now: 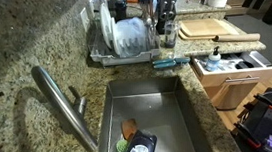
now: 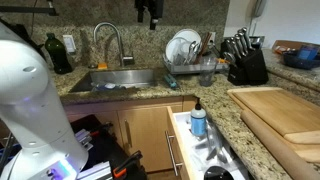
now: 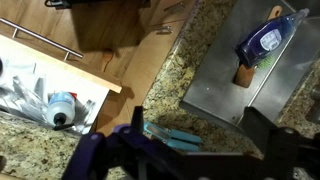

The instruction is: Move the faucet handle to the right

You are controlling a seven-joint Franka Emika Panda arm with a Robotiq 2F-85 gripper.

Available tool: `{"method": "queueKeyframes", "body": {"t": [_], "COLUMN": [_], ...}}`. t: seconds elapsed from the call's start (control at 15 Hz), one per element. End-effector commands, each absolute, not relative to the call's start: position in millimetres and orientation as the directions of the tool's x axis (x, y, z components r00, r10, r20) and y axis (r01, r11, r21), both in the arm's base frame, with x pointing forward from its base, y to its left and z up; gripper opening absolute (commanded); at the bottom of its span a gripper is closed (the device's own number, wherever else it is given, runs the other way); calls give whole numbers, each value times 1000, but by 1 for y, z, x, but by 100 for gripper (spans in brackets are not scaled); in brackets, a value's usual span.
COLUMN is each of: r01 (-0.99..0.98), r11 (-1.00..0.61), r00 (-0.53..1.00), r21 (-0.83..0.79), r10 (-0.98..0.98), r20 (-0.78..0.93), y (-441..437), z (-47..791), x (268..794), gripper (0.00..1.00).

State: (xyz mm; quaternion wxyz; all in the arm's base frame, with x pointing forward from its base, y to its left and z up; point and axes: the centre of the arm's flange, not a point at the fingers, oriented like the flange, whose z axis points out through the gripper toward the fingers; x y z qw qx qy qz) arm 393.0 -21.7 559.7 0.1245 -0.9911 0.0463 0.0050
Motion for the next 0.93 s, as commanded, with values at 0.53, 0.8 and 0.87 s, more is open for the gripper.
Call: {"method": "queueKeyframes", "body": {"t": [0.53,0.8,0.87], "r01": [112,283,201], "r11": [-971,-939,-958], "r00": [967,909,943], "r21": [-209,-194,-206], "r10": [155,328,247], "r20": [-202,-259,-225], "y": [32,99,83], "z": [516,489,477], "x": [514,578,527], "gripper": [100,100,100]}}
